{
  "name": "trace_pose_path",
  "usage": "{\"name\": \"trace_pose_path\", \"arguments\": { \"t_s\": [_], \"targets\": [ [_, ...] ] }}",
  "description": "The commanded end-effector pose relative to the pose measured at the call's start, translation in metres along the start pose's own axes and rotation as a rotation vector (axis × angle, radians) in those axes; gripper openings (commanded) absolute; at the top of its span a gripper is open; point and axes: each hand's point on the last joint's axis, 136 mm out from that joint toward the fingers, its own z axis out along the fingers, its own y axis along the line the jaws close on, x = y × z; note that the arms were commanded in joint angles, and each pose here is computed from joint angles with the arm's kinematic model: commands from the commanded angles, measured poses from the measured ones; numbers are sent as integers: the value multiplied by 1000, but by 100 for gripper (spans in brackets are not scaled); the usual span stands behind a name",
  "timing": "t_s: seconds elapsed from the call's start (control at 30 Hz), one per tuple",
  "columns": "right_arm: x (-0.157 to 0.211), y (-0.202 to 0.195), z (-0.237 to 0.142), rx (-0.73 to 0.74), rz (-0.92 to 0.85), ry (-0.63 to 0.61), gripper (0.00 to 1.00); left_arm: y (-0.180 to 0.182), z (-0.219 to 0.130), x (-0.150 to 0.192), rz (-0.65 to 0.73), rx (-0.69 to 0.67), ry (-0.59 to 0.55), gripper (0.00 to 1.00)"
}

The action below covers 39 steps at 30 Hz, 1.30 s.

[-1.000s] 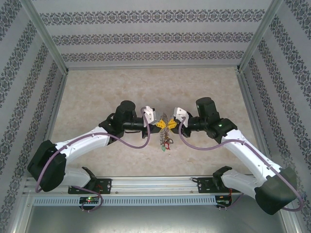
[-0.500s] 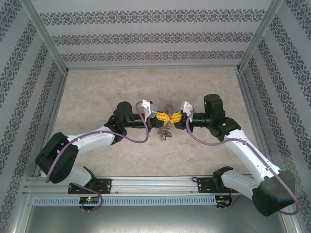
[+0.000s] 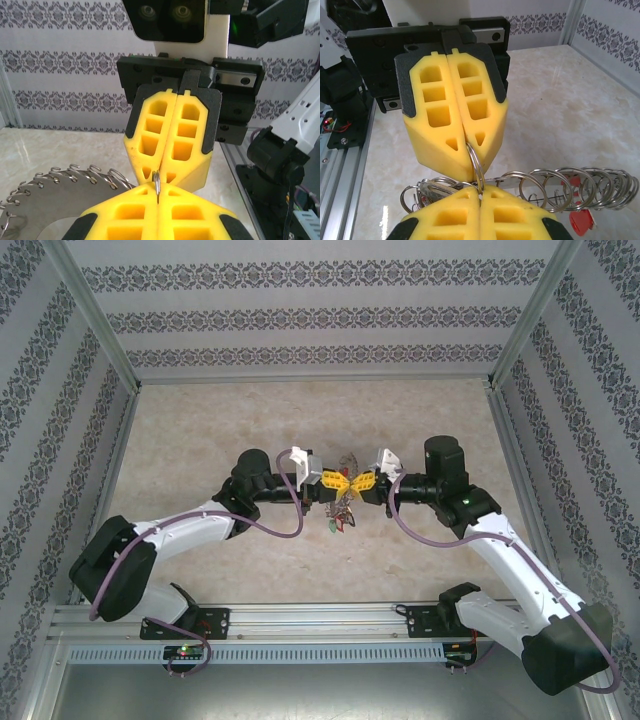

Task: Put the keys on the keyring

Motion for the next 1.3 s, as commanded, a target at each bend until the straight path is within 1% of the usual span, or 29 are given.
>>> {"name": "trace_pose_path", "arguments": {
  "t_s": [0.0,0.1,0.23,0.33,0.5,0.57,0.63,0.77,0.83,1.13,1.17,1.2,1.27],
  "targets": [
    [-21,-1,-3,24,-80,-11,0,-19,2,4,45,78,96,9],
    [-13,-1,0,51,-97,70,0,-19,-2,16,61,75,200,16],
    [-10,2,5,65,-130,152,0,-21,-5,31,60,103,323,17],
    [-8,4,8,64,-156,196,0,-21,-5,36,55,121,367,14],
    [5,2,15,65,-151,240,0,-19,-4,49,29,121,390,13],
    [10,0,17,67,-147,253,0,-19,-4,54,14,120,394,9],
    [15,-1,19,62,-137,265,0,-20,-4,59,-2,122,401,15],
    [23,1,23,45,-132,273,0,-20,-5,66,-17,114,407,15],
    [27,2,24,34,-128,273,0,-20,-5,75,-35,122,436,16],
    [55,4,34,8,-97,305,0,-17,-3,99,-81,122,483,15],
    [57,4,35,6,-94,307,0,-17,-3,102,-87,125,487,12],
    [61,4,36,2,-90,311,0,-18,-4,107,-97,128,500,8],
    [66,5,38,-5,-78,312,0,-20,-5,115,-111,137,523,3]
  ]
}}
